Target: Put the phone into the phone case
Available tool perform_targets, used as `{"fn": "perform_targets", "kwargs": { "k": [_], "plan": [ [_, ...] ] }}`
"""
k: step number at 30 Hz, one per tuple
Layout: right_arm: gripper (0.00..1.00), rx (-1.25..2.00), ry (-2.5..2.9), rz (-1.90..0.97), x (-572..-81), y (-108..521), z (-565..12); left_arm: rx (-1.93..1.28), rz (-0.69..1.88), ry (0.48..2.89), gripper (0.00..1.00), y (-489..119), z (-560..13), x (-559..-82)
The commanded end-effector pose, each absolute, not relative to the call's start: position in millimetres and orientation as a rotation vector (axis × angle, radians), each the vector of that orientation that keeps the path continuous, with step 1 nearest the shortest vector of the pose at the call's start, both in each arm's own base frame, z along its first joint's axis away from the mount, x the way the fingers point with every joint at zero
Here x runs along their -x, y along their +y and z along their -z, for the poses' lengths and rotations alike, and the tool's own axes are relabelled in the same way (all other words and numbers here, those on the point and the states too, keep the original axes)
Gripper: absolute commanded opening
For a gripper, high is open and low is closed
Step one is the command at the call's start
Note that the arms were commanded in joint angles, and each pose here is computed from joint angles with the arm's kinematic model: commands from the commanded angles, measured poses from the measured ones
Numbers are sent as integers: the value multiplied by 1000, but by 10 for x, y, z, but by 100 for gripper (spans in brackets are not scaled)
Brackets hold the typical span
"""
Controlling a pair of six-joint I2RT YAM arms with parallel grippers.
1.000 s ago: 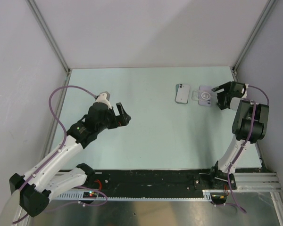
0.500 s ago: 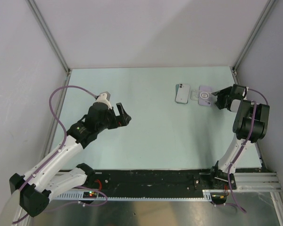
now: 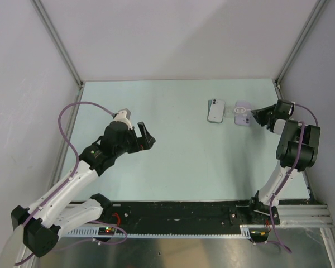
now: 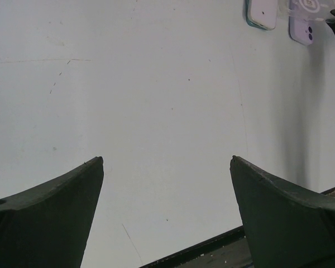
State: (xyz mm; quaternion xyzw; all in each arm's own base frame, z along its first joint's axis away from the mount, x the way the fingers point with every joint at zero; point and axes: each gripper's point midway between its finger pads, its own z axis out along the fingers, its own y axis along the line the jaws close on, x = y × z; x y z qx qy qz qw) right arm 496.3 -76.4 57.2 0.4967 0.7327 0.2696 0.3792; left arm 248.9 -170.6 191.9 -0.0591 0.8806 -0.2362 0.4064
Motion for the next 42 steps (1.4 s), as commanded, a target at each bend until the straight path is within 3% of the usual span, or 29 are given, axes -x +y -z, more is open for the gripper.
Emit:
{"fn": "perform_targets", "kwargs": {
  "k": [1,5,15,23,29,34,42],
  "plan": [
    [5,-1217,1857,-659,-4911,-789,-767,155,646,2165,98,-1741,-2173,-2535],
    [0,-1148,1813,-679,-4945,-779,-1028,151,644,2157,98,-1743,-2210,-2549],
    [0,-861,1612,-850,-5133,-577,-1949,149,639,2145,98,-1751,-2271,-2590],
    [0,-485,1661,-953,-4834,153,-2648,185,627,2134,98,-1710,-2289,-2599],
    [0,-78,1903,-534,-4242,1194,-2642,287,601,2142,98,-1600,-2246,-2620],
    [0,82,2017,23,-3839,1420,-2359,383,604,2137,98,-1508,-2221,-2640],
    [0,346,1965,563,-3441,1841,-1961,477,568,2132,98,-1356,-2150,-2687]
  ]
}}
